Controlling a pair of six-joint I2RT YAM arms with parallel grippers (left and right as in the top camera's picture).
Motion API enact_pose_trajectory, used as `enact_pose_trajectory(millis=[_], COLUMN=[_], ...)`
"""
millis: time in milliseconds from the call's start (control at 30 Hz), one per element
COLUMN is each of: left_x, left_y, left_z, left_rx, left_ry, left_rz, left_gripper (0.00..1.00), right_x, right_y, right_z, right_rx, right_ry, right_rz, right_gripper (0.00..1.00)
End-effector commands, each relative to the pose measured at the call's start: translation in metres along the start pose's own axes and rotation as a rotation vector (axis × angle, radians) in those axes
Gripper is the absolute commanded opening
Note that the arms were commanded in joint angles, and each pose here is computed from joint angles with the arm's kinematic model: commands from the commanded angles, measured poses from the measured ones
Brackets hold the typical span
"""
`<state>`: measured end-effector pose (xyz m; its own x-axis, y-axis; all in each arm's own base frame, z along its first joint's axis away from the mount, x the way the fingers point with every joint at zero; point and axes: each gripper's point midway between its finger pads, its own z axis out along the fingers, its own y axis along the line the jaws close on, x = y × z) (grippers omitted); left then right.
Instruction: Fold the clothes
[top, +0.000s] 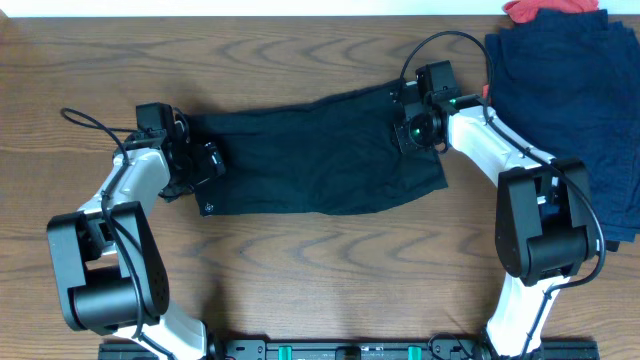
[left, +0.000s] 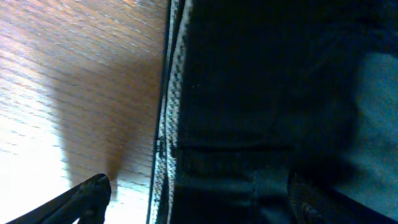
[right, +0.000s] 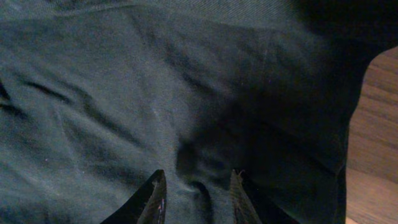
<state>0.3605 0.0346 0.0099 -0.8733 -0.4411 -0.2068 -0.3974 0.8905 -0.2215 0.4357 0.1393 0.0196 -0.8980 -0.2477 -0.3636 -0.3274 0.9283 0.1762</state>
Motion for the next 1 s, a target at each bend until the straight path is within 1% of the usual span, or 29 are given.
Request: enact_pose_trajectory(millis=[0, 100, 233, 300, 367, 400, 500, 567, 600, 667, 800, 967], left_x=[0.01, 0.015, 0.023, 0.027, 0.029, 0.029, 0.029, 0.029, 0.029, 0.027, 0.018, 0.0], left_y=[-0.001, 0.001, -0.003, -0.005, -0.005, -0.005, -0.005, -0.004, -0.004, -0.003, 0.001, 0.018], left_z=[0.012, 0.021, 0.034, 0.039, 0.042, 0.043, 0.043, 0.043, 0.042, 0.038, 0.013, -0.038], left_rx=[0.025, 0.026, 0.058, 0.077, 0.08, 0.079, 0.079, 0.076, 0.076, 0.076, 0.074, -0.022], left_ry=[0.05, 0.077, 0.12, 0.138, 0.149, 0.152, 0.152, 0.152, 0.152, 0.145, 0.113, 0.033], left_rz=[0.006, 0.002, -0.006, -0.01, -0.017, -0.019, -0.018, -0.019, -0.021, -0.024, 0.006, 0.026], left_gripper=[0.91, 0.89, 0.82, 0.75, 0.61, 0.43, 0.28, 0.14, 0.1, 0.06, 0.06, 0.06], right_x=[0.005, 0.005, 0.005, 0.005, 0.005, 0.005, 0.005, 0.005, 0.005, 0.005, 0.007, 0.002], right_y=[0.0, 0.0, 0.0, 0.0, 0.0, 0.0, 0.0, 0.0, 0.0, 0.003, 0.01, 0.031], right_z=[0.005, 0.005, 0.005, 0.005, 0.005, 0.005, 0.005, 0.005, 0.005, 0.005, 0.004, -0.002], right_rx=[-0.004, -0.004, -0.005, -0.005, -0.005, -0.005, -0.005, -0.005, -0.005, -0.016, -0.053, -0.174], right_ry=[0.013, 0.014, 0.013, 0.014, 0.014, 0.014, 0.014, 0.014, 0.014, 0.014, 0.021, 0.008], right_rz=[0.005, 0.005, 0.005, 0.005, 0.005, 0.006, 0.006, 0.014, 0.017, 0.022, 0.024, 0.025], right_gripper=[0.33, 0.33, 0.32, 0.32, 0.32, 0.32, 0.32, 0.32, 0.31, 0.31, 0.27, 0.25])
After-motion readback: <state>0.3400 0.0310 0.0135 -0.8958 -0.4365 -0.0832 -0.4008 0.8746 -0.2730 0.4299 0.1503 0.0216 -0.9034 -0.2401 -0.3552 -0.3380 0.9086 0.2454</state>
